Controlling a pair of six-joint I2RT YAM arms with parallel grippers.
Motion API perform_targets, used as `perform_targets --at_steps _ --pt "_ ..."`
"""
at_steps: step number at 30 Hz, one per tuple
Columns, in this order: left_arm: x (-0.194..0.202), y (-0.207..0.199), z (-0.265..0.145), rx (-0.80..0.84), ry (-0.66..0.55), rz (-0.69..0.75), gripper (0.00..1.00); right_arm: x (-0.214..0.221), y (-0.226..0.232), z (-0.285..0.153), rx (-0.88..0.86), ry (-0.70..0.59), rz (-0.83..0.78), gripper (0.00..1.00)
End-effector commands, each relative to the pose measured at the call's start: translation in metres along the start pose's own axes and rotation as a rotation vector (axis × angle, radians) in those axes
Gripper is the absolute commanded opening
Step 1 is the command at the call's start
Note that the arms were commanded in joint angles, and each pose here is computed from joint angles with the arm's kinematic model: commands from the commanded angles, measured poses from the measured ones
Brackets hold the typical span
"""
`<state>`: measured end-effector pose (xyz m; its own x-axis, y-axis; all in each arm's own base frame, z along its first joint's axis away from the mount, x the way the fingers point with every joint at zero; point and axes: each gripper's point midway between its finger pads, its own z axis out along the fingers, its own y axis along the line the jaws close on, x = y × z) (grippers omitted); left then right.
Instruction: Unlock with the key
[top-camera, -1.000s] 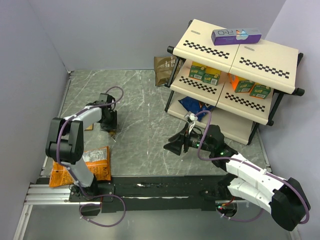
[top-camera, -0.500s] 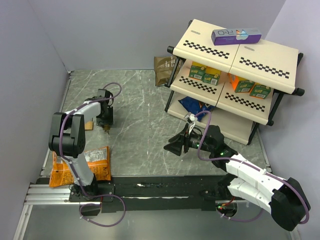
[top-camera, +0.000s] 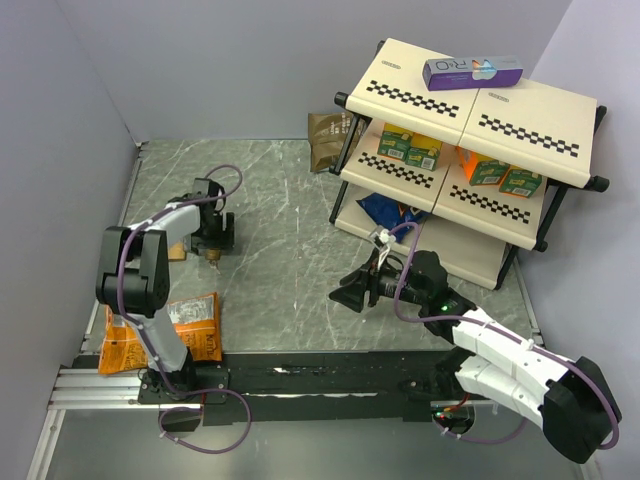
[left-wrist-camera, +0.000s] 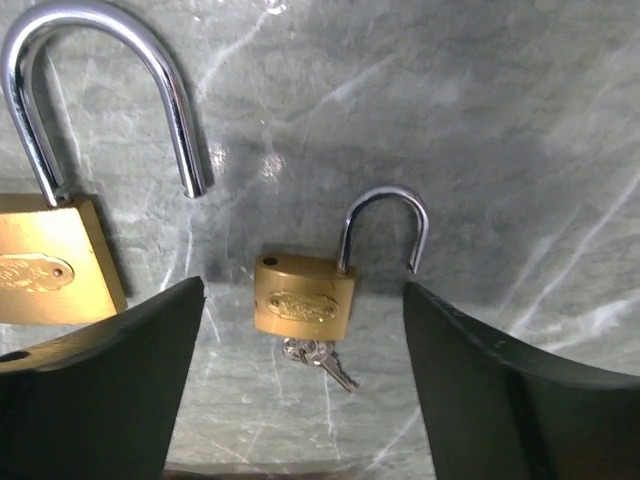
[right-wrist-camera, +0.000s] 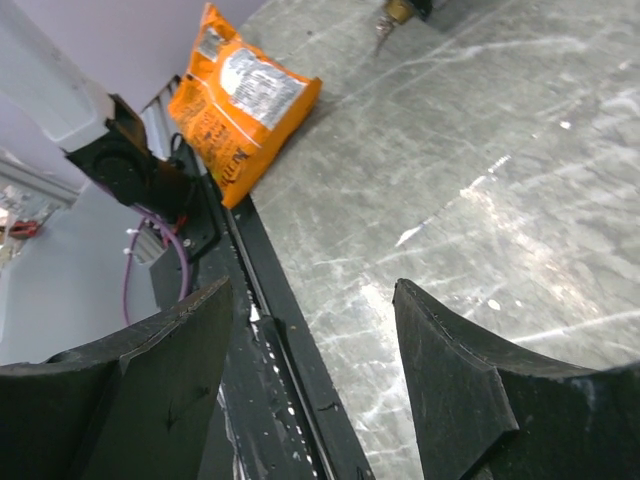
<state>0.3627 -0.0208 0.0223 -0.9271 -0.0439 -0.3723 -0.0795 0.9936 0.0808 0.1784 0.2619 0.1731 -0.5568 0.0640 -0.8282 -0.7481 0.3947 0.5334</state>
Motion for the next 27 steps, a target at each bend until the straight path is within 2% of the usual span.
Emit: perform_targets --at_steps 1,4,10,11,13,14,16,17,18,20,21,22,27 --pt "-0.015 -0.009 -0.023 0.067 -0.083 -0.009 0.87 -0.016 -0.003 -0.004 0.04 -0.041 -0.05 0.72" --pt "-0.029 -0.017 -0.043 0.132 -0.168 -0.012 0.91 -0.015 -0.011 -0.006 0.082 -0.047 -0.045 0.73" --pt "-0.058 -0.035 -0.104 0.286 -0.411 -0.006 0.97 -0.009 -0.037 -0.011 0.179 -0.041 0.012 0.73" --pt "-0.065 -0.036 -0.128 0.32 -0.486 -0.007 0.97 -0.008 -0.041 -0.012 0.197 -0.038 0.023 0.73" --pt "-0.07 -0.037 -0.15 0.354 -0.585 -0.015 0.97 -0.009 -0.045 -0.015 0.22 -0.046 0.034 0.73" --pt "-0.074 -0.038 -0.181 0.393 -0.677 -0.035 0.97 -0.013 -0.046 -0.017 0.229 -0.056 0.032 0.73" --pt "-0.073 -0.039 -0.206 0.442 -0.784 -0.058 0.97 -0.013 -0.049 -0.02 0.257 -0.062 0.031 0.73" --pt "-0.07 -0.038 -0.24 0.487 -0.883 -0.088 0.97 -0.019 -0.047 -0.023 0.26 -0.079 0.021 0.73" --pt "-0.059 -0.038 -0.24 0.506 -0.901 -0.097 0.97 -0.018 -0.05 -0.026 0.287 -0.081 0.026 0.73" --pt "-0.053 -0.032 -0.284 0.554 -1.062 -0.13 1.0 -0.025 -0.048 -0.032 0.305 -0.107 0.012 0.73" --pt "-0.046 -0.03 -0.284 0.554 -1.082 -0.144 0.99 -0.024 -0.049 -0.035 0.321 -0.104 0.014 0.73" --pt "-0.041 -0.025 -0.302 0.567 -1.142 -0.17 0.99 -0.027 -0.051 -0.038 0.343 -0.118 0.003 0.73" --pt "-0.03 -0.009 -0.309 0.534 -1.154 -0.275 0.99 -0.041 -0.048 -0.055 0.397 -0.175 -0.025 0.73"
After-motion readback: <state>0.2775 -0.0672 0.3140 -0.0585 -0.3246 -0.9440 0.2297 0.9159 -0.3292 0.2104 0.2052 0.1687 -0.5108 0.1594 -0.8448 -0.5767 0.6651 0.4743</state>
